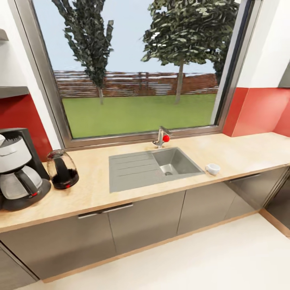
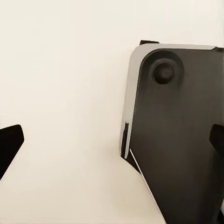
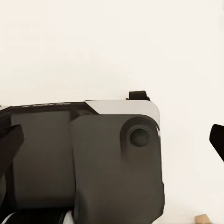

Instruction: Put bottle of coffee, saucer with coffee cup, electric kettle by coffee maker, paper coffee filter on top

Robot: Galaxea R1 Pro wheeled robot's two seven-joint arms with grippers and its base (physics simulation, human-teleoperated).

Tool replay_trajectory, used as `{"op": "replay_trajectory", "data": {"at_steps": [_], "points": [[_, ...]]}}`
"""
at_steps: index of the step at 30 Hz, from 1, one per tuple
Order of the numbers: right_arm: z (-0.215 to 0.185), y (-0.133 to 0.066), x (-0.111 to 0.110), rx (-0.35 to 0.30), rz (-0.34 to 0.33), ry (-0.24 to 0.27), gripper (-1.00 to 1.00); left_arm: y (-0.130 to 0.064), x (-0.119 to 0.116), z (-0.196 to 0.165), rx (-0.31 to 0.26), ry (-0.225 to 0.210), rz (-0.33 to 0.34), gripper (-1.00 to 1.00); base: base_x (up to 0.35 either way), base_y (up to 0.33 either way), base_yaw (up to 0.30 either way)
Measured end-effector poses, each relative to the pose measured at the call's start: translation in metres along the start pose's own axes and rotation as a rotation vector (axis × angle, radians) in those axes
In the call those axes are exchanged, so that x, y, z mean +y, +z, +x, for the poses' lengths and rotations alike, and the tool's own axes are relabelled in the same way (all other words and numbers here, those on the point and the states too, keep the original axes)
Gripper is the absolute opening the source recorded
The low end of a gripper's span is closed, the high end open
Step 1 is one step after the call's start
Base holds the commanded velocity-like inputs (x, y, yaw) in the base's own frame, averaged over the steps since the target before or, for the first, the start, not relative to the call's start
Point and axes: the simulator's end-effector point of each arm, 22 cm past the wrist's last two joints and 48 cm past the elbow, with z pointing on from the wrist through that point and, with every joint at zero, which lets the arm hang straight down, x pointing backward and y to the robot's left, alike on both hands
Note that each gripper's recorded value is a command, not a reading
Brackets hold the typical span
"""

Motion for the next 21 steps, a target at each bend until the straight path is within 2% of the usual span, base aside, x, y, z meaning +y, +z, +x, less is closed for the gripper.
{"op": "replay_trajectory", "data": {"at_steps": [6,11,13,21], "points": [[-0.001,0.0,-0.001,-0.001,0.001,0.001,1.0,0.0,-0.001,-0.001,-0.003,0.001,0.002,1.0,0.0,0.0,-0.282],[-0.001,0.0,-0.002,-0.001,0.003,0.001,1.0,0.0,-0.017,-0.001,-0.004,0.012,0.025,1.0,0.0,0.0,-0.257],[0.0,0.0,-0.002,0.0,0.004,0.002,1.0,0.0,-0.017,0.0,-0.003,0.003,0.025,1.0,0.0,0.0,-0.109],[-0.001,0.0,-0.002,-0.003,0.005,-0.003,1.0,0.0,-0.02,0.002,0.003,0.014,0.026,1.0,0.005,-0.003,-0.013]]}}
